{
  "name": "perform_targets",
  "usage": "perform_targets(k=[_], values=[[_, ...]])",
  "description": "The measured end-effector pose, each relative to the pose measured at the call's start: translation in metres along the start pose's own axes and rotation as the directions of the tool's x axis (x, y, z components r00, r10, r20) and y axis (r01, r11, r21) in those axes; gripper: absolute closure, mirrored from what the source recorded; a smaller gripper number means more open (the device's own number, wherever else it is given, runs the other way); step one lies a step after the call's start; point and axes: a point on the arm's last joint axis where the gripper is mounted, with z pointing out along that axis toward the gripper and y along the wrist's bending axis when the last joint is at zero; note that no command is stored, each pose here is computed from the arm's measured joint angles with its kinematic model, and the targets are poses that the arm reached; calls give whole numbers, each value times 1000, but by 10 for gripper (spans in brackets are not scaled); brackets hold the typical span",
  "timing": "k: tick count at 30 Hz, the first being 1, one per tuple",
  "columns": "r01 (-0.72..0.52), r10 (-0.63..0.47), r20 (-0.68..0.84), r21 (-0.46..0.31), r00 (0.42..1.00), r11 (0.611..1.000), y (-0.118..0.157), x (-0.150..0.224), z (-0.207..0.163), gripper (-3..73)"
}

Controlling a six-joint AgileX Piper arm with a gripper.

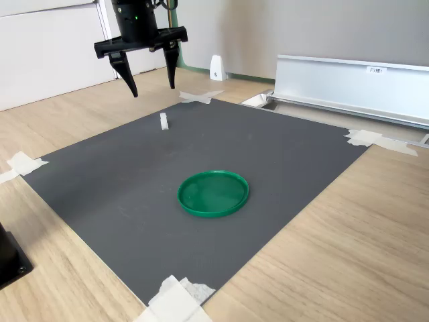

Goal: Grasp a white terminal and put it on the green lid.

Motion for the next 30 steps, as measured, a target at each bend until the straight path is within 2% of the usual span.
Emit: perform_targets(k=[5,21,25,30], values=[[3,-4,-38,-22,999,1000,0,1,16,-14],[47,-48,-110,-18,993,999,-4,4,46,-6],[48,-48,-94,-6,994,999,-5,2,46,30],[40,-40,-88,-11,995,999,-5,2,47,116]])
